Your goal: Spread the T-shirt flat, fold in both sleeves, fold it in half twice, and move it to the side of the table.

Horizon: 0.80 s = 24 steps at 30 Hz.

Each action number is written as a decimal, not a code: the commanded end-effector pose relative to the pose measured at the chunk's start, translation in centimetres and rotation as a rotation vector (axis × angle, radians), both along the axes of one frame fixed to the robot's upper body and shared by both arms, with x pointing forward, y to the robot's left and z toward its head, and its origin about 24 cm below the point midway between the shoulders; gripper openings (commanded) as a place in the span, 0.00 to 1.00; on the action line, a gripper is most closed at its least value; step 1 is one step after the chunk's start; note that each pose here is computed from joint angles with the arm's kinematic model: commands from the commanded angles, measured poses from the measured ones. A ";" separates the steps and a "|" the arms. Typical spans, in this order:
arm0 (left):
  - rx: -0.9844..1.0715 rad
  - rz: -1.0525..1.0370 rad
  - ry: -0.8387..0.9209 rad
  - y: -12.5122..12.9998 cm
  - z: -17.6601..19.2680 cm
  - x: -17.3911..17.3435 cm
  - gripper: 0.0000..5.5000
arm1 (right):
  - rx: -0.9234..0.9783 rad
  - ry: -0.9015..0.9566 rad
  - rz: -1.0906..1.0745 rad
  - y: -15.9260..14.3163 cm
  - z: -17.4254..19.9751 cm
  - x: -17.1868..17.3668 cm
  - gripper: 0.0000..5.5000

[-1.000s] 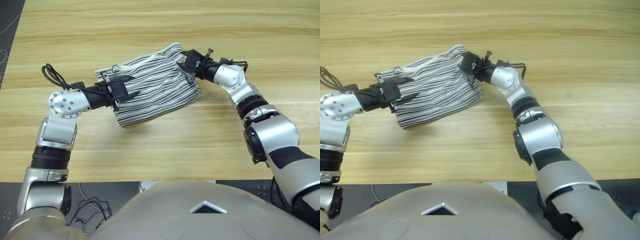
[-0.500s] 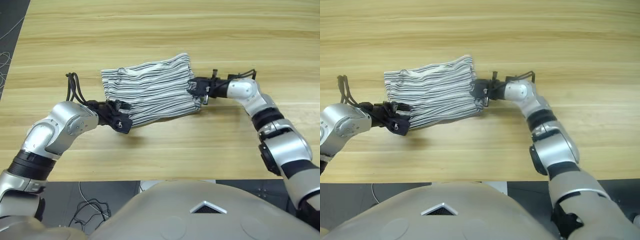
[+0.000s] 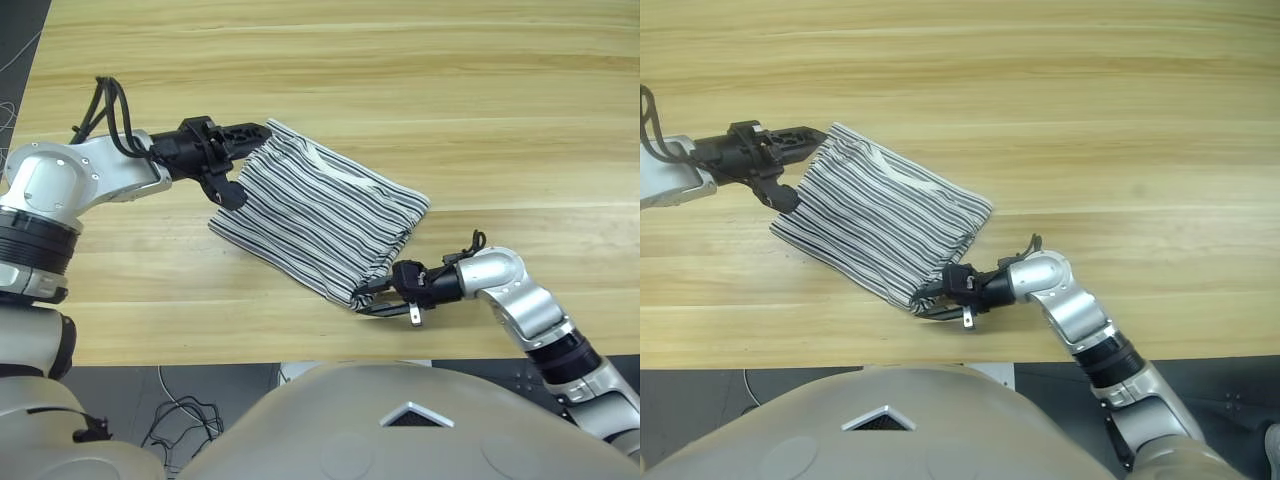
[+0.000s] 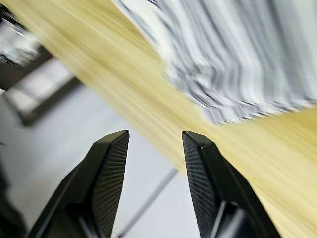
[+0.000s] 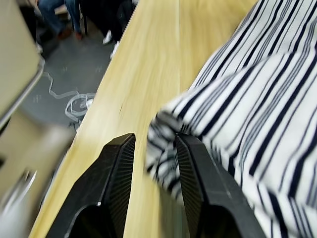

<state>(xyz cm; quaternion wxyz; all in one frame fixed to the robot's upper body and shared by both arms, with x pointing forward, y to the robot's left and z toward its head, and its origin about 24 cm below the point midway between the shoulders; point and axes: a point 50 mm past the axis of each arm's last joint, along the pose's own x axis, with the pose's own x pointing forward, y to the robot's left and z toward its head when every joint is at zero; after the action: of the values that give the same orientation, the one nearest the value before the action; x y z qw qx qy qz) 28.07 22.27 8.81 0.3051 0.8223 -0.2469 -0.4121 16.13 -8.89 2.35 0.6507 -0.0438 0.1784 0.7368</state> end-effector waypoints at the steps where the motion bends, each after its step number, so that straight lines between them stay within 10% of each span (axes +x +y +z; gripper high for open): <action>1: -0.015 -0.046 -0.071 0.7 0.9 0.4 0.36 | 0.075 -0.005 -0.007 -0.1 2.2 0.6 0.27; 12: -0.275 0.237 -0.035 3.0 3.0 2.2 0.36 | 0.078 -0.173 -0.191 -1.1 5.1 10.5 0.27; 18: -0.415 0.360 0.566 1.7 -2.8 -4.1 0.36 | -0.094 -0.321 -0.284 -3.2 3.0 12.2 0.27; 24: -0.452 0.398 0.624 0.9 -0.6 -4.4 0.36 | -0.142 -0.379 -0.327 -5.3 3.3 12.7 0.27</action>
<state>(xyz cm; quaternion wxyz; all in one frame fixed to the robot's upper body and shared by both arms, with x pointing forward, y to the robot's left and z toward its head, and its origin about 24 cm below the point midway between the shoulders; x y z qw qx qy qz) 23.56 22.77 7.26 0.6132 0.5942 -0.0763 -0.5149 28.21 -13.35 4.98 0.7705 -0.1788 0.1148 0.6009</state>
